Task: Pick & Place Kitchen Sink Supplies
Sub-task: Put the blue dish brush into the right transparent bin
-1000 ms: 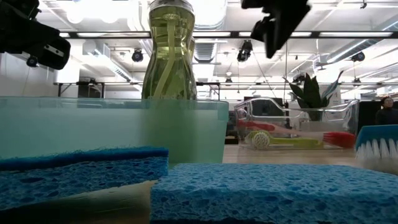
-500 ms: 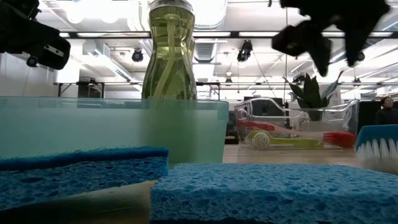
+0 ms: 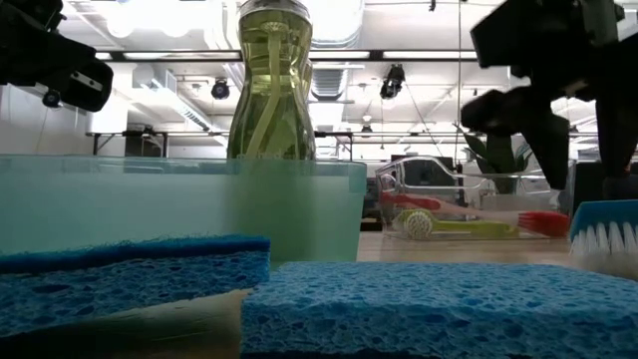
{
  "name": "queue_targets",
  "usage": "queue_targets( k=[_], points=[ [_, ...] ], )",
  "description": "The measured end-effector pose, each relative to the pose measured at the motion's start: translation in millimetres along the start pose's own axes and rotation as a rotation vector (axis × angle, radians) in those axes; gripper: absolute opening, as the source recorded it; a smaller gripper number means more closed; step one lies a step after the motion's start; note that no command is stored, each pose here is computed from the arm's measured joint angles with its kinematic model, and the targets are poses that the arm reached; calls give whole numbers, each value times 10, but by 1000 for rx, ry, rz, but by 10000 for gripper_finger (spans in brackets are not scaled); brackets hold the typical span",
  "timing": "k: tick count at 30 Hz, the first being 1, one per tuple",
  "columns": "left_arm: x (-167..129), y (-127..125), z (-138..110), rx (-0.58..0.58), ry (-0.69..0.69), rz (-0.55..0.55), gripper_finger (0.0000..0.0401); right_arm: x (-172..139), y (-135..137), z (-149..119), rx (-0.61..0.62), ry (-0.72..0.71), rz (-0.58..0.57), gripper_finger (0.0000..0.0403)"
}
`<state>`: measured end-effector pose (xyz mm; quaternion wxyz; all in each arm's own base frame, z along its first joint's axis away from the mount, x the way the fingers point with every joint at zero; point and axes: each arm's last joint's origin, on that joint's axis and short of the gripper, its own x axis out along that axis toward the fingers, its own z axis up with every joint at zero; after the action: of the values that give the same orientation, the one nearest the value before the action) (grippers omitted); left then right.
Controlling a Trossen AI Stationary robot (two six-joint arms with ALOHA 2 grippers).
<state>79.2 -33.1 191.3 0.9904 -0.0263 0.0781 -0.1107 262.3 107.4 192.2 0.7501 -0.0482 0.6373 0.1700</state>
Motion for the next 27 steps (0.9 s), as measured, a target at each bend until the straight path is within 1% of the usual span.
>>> queue_targets(
  k=[8,11,18,27],
  points=[
    [0,0,1,0,0,0,0,44,-6,-46,3,22,7,153],
    [0,0,0,0,0,0,0,7,8,-7,0,5,30,148],
    [0,0,0,0,0,0,0,-48,27,53,-6,-25,36,141],
    [0,0,1,0,0,0,0,17,144,-8,-52,3,64,156]
  ],
)
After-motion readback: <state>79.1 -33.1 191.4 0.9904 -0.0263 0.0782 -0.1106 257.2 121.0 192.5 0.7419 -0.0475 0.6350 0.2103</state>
